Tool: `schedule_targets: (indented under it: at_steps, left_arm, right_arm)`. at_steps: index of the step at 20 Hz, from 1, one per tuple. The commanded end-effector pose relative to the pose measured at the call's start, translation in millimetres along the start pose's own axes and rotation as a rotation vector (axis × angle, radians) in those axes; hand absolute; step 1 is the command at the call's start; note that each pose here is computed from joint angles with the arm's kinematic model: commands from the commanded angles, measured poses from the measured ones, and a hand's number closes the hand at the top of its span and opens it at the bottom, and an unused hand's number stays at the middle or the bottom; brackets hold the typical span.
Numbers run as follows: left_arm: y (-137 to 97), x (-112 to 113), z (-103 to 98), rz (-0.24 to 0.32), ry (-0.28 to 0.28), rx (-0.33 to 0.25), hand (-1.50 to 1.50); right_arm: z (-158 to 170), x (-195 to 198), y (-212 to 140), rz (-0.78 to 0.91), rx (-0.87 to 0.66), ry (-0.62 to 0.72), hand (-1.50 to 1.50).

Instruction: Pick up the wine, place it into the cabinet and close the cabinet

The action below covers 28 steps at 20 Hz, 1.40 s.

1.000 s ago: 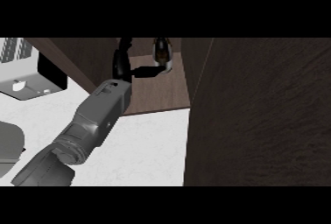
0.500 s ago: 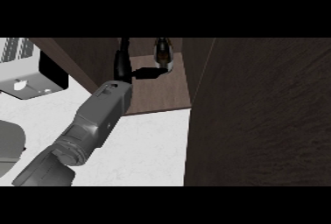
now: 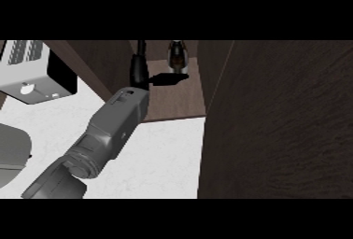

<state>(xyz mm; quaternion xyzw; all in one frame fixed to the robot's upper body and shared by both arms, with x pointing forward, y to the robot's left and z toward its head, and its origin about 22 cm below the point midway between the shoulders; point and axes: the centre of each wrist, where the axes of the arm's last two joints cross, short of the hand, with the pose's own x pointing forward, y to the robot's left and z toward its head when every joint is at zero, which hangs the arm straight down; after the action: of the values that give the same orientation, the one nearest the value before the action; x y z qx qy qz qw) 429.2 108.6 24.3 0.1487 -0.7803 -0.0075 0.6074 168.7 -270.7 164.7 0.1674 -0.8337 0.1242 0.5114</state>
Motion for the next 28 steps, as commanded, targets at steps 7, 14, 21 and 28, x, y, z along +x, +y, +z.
schedule_targets:
  at_steps: [7, 14, 21, 28]
  left_arm:
    - [-18, 1, 18, 0.164, -0.096, -0.025, -1.50]
    - [-35, 6, 47, 0.228, -0.098, -0.047, -1.50]
    - [-45, 1, 108, 0.295, -0.081, -0.083, -1.50]
    - [-41, 23, 146, 0.403, -0.086, -0.154, -1.50]
  right_arm:
    - [-8, 2, 3, -0.001, -0.008, 0.021, -1.50]
    - [-9, 6, 5, -0.001, -0.022, 0.022, -1.50]
    - [6, -3, -10, 0.039, -0.064, 0.039, -1.50]
    - [11, 9, -11, 0.056, -0.114, 0.033, -1.50]
